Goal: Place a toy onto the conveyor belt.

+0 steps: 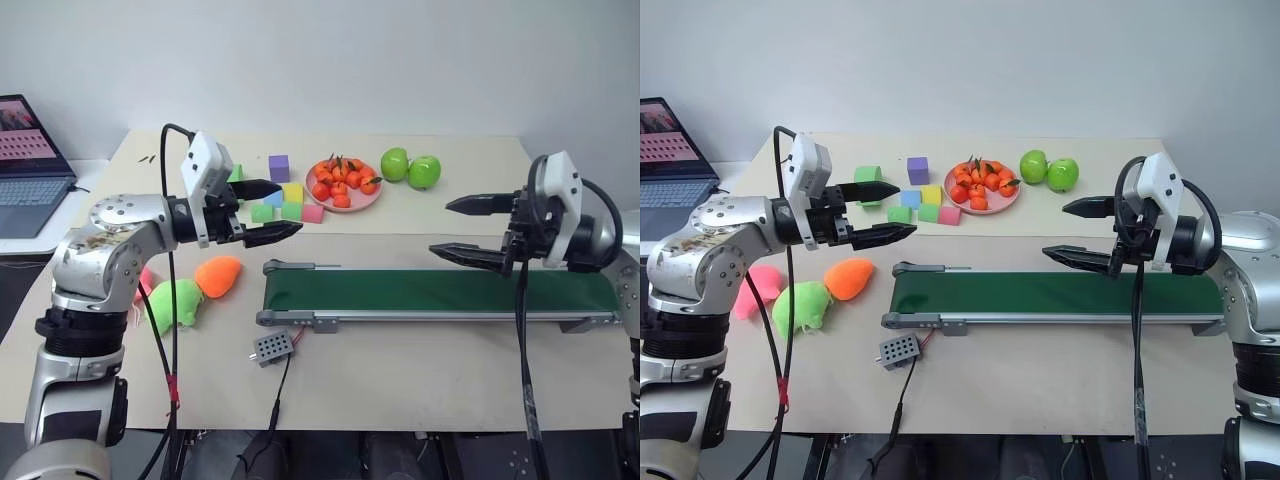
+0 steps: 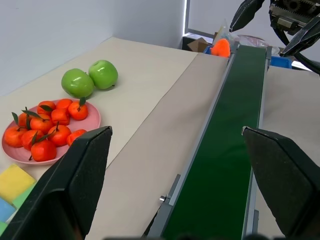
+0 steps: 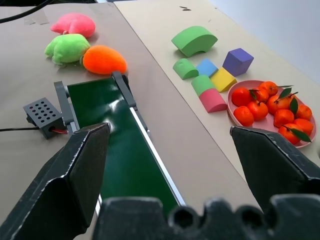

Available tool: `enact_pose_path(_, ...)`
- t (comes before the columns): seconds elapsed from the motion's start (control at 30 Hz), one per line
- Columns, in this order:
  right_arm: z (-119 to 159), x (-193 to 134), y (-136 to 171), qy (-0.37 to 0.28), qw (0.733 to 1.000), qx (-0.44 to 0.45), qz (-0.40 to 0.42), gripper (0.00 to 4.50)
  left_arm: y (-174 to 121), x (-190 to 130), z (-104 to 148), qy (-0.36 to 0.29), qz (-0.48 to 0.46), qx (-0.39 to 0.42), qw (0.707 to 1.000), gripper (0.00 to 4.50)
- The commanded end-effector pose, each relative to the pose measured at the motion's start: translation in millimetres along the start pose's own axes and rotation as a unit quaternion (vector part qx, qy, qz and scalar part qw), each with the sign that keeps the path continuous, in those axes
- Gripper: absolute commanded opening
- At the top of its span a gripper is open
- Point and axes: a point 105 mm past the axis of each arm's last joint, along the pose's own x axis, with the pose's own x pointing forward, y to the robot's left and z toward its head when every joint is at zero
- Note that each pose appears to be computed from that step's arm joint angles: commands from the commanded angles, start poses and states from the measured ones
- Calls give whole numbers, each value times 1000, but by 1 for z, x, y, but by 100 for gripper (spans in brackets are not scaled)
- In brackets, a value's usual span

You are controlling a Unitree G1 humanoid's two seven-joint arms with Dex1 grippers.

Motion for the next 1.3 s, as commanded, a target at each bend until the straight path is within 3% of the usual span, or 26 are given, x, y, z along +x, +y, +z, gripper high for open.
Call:
enact_pose_path(0.03, 12, 1, 1, -14, 1000, -21, 2, 450, -1, -4, 18, -17, -2, 26, 1000, 442)
enact_pose_path(0.67, 12, 3, 0, -15, 1000, -22, 7, 450, 6, -12, 24, -36, 23, 12, 999, 442)
enact_pose_path(0.87, 12, 3, 1, -13, 1000, -20, 9, 450, 15, -29, 16, -16, 43, 1, 999, 442)
enact_pose_path(0.97, 18, 16, 10, -34, 999, -27, 28, 450, 37, -51, -9, 19, 108, -4, 994, 442)
enact_pose_path(1.1, 19, 28, 21, -47, 997, -14, 62, 450, 56, -85, -41, 20, 203, -47, 978, 442)
enact_pose_path(1.3, 23, 39, 28, -59, 993, -3, 102, 450, 67, -135, -65, 7, 307, -86, 948, 442)
